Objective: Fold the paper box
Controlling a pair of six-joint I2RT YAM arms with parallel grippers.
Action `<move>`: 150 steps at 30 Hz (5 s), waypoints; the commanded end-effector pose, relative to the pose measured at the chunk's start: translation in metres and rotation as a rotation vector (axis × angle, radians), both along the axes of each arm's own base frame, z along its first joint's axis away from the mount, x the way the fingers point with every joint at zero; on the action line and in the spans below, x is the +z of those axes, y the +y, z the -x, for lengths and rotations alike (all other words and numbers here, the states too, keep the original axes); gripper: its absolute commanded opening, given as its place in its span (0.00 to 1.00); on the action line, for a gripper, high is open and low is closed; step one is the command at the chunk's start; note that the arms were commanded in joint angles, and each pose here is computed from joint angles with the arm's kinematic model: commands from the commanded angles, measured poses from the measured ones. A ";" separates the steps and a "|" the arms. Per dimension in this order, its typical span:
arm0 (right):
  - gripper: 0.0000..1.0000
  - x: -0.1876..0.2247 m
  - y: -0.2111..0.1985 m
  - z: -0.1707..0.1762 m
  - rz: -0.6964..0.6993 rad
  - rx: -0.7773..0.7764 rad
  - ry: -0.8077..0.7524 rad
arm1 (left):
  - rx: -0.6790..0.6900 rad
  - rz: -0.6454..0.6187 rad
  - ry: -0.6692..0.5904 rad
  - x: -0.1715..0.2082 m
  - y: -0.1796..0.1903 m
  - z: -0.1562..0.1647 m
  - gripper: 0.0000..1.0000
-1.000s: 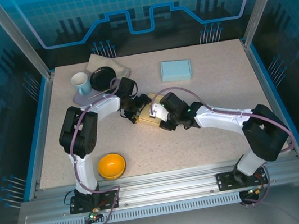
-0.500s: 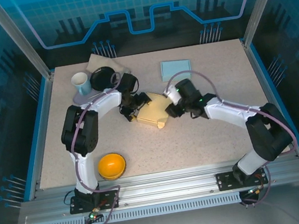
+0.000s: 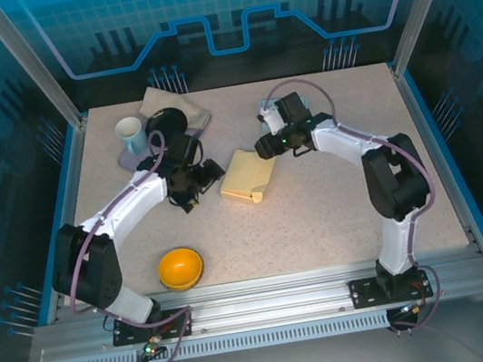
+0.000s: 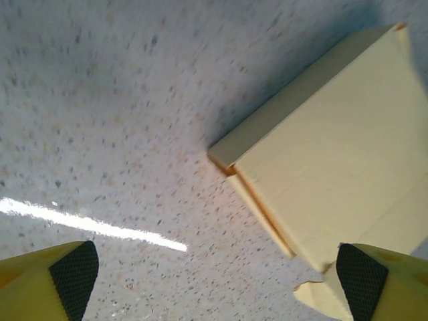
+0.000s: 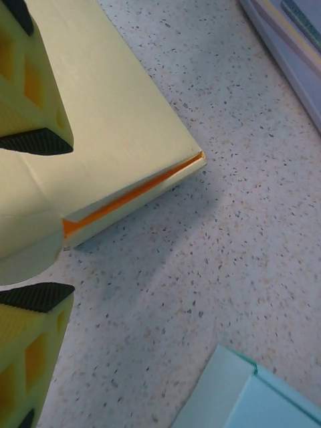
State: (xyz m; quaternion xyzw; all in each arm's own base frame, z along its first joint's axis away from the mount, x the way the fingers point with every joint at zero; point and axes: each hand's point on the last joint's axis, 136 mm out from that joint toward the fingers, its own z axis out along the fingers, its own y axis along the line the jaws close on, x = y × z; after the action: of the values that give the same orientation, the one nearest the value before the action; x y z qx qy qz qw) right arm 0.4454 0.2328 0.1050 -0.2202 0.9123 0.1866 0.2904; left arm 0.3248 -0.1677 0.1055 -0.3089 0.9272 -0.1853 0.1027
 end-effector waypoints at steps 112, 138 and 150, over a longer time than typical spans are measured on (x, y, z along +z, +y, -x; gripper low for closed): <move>0.50 -0.049 0.014 0.104 -0.125 -0.056 0.275 | -0.025 0.181 -0.016 -0.037 -0.062 0.000 0.51; 0.50 -0.047 0.012 0.105 -0.151 -0.075 0.284 | -0.001 0.290 -0.125 -0.010 -0.069 -0.005 0.23; 0.50 -0.046 0.009 0.103 -0.154 -0.083 0.284 | -0.015 0.304 -0.152 0.001 -0.070 -0.006 0.05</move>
State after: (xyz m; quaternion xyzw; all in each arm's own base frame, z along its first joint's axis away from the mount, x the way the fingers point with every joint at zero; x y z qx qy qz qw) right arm 0.3474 0.2415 0.0521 -0.1315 0.9391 0.2582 0.1845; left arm 0.3296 -0.2393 0.0971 -0.3014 0.8844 -0.3376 0.1142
